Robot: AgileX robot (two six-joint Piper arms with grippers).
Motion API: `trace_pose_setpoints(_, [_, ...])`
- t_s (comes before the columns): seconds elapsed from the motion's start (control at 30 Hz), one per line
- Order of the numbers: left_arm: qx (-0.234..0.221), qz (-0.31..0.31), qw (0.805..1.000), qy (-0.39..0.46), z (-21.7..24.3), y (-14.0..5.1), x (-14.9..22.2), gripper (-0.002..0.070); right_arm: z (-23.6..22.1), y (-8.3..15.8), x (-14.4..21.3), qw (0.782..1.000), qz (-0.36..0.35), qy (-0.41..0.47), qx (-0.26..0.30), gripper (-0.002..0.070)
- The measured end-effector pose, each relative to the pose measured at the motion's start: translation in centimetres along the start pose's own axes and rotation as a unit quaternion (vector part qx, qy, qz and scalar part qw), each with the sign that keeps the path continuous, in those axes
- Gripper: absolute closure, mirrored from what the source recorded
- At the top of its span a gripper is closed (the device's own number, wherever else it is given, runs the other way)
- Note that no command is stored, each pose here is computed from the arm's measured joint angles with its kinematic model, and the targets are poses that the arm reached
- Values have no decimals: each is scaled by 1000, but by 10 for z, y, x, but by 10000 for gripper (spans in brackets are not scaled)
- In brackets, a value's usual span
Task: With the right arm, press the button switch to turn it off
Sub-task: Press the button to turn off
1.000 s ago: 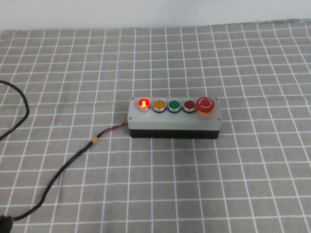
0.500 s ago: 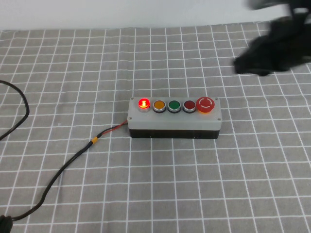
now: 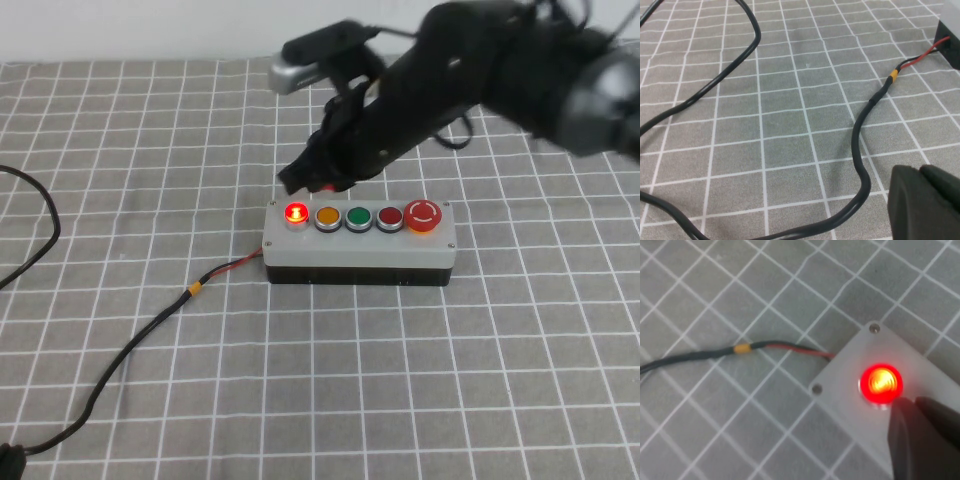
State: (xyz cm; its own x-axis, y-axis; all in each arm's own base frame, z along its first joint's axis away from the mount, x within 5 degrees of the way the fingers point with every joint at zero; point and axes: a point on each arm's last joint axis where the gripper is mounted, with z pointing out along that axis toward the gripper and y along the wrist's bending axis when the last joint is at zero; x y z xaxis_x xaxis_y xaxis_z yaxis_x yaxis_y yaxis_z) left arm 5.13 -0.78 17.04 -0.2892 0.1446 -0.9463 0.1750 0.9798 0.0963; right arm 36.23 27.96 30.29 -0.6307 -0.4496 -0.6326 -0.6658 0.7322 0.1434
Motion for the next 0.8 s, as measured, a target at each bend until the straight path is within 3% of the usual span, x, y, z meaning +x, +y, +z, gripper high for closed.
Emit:
trace_pose_setpoints(0.2, [0, 0, 1000, 0, 0, 0, 0, 678, 35, -7, -6, 1000, 9, 7, 5, 692])
trace_pose_setpoints(0.8, [0, 0, 1000, 0, 0, 0, 0, 678, 70, -15, 2, 999, 12, 30, 8, 692])
